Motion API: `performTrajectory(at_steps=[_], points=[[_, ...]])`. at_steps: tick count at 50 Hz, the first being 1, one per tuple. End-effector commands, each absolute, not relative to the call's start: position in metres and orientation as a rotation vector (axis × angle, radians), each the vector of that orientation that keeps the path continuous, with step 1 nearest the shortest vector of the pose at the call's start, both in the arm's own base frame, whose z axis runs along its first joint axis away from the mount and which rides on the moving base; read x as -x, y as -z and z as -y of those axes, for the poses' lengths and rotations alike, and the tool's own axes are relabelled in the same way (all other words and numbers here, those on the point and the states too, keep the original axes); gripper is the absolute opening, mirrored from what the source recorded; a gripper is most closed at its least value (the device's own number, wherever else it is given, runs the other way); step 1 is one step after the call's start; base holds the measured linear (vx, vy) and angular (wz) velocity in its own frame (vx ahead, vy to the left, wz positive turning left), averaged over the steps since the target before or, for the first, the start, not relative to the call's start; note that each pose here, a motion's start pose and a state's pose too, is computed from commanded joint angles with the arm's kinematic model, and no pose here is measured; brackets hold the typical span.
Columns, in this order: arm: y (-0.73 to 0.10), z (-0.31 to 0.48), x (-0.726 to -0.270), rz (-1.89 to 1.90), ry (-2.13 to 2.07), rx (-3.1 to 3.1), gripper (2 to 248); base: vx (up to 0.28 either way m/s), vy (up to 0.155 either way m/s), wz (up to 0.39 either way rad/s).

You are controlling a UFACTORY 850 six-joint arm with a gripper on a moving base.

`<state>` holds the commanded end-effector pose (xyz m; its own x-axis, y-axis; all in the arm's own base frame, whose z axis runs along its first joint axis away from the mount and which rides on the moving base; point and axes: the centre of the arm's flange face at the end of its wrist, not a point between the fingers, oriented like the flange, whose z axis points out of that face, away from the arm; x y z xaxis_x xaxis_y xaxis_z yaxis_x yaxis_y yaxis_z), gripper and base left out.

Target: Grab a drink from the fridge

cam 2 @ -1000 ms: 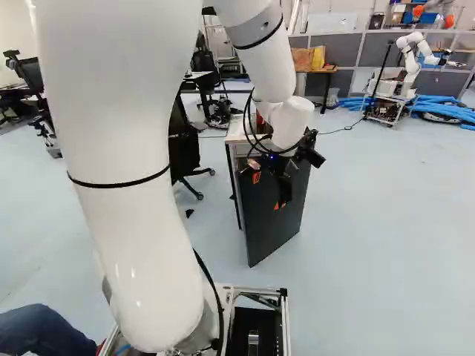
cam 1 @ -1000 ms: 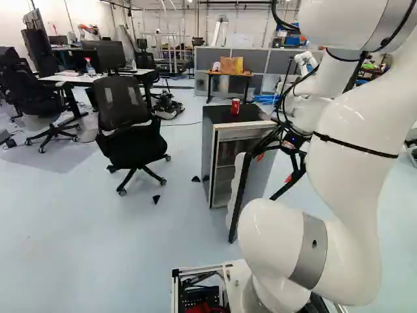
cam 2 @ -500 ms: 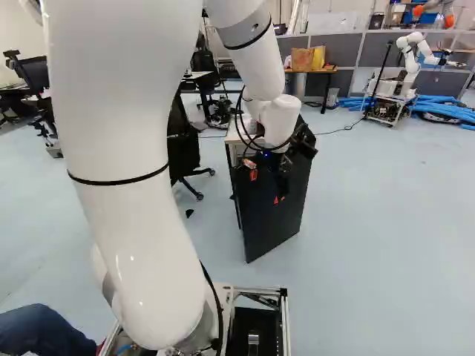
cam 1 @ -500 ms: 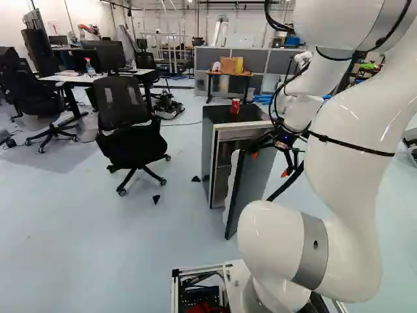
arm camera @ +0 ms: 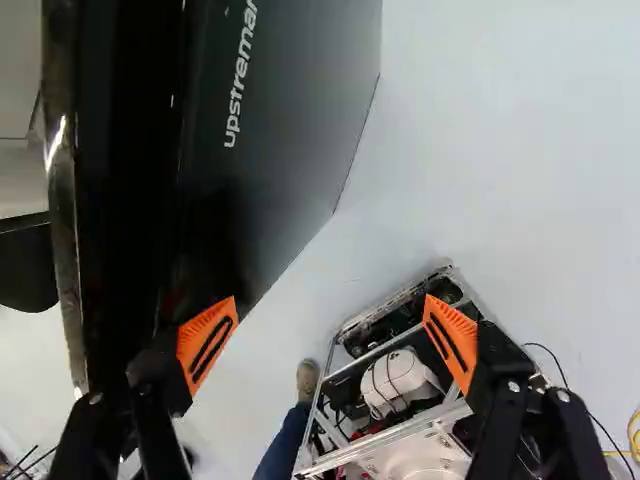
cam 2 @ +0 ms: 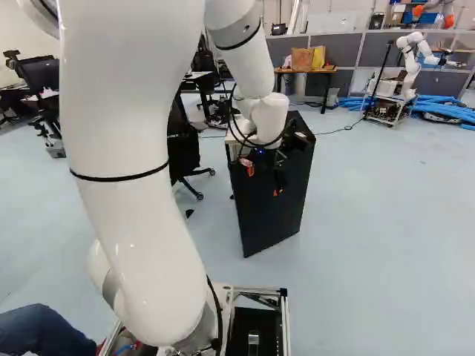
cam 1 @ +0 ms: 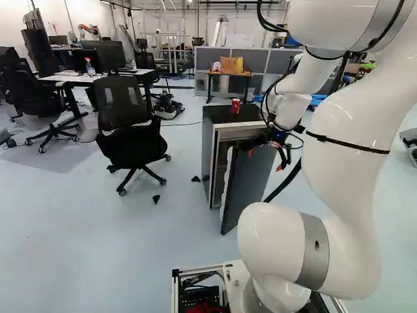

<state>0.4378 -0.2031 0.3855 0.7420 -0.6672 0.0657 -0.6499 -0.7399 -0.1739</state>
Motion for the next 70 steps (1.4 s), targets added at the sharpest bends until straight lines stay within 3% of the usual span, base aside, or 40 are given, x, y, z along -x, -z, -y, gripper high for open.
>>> performTrajectory(at_steps=[70], points=[[-0.389,0.144,-0.509,-0.739,0.520,2.956,247,0.000,0.000,0.000]])
